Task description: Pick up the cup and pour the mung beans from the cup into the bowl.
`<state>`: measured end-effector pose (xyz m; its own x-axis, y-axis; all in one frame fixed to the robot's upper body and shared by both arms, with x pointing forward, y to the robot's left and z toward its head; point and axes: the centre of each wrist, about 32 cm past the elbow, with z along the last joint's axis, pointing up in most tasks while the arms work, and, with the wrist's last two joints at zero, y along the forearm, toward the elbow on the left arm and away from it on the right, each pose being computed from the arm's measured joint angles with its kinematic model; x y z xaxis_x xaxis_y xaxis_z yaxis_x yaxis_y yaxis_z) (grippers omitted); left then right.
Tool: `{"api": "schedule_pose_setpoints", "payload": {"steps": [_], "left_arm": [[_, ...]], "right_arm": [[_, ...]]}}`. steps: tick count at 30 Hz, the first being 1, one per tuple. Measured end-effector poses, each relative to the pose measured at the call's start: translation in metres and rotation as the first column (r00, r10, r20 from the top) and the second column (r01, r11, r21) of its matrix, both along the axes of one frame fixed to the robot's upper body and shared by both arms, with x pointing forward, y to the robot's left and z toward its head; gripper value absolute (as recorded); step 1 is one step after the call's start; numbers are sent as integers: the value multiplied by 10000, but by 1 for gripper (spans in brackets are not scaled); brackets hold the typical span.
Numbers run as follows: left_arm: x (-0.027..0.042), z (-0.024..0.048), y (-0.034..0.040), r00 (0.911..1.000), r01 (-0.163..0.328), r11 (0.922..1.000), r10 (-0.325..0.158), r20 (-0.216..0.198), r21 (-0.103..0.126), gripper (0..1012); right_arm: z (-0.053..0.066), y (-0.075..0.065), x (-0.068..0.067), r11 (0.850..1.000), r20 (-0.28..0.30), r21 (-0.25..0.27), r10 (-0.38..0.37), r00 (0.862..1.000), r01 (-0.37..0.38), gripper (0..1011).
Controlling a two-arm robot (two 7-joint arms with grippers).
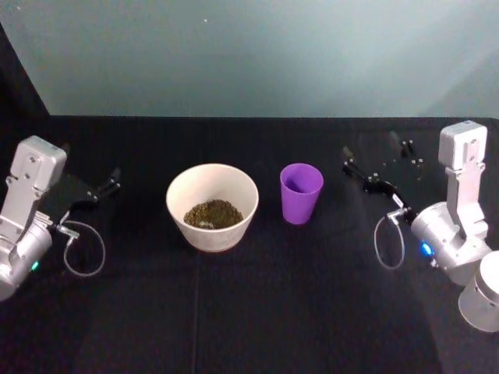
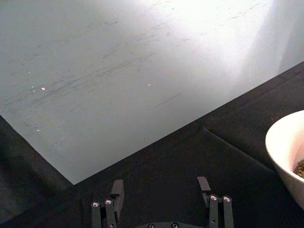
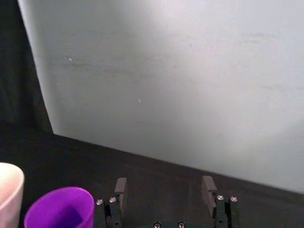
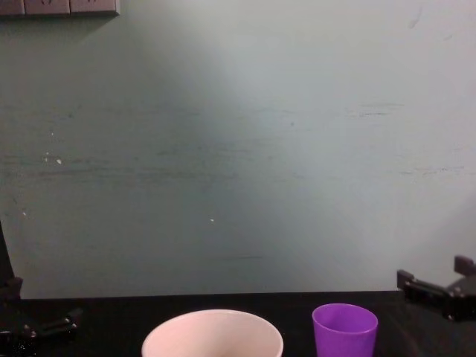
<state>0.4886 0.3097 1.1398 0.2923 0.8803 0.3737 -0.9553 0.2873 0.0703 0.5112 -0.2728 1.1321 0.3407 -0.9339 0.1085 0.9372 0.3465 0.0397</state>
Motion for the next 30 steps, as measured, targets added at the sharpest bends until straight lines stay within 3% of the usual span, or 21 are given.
{"api": "schedule_pose_setpoints", "payload": {"steps": [4,7,11,30], "left_arm": [[0,0,0,10000,0,10000,0,0,0,1000],[0,0,0,10000,0,10000,0,0,0,1000],[0,0,0,10000,0,10000,0,0,0,1000],[0,0,0,10000,0,10000,0,0,0,1000]], "right_arm": [[-72,-21,-8,9998,-476,88,-166,9987,170,1002],[-116,-27,-12,9996,-1081,-161,-236,9939,220,1002],[-139,-25,-12,9993,-1354,-301,-256,9905,217,1002],[-138,-10,-4,9990,-1361,-383,-259,9904,209,1002]]}}
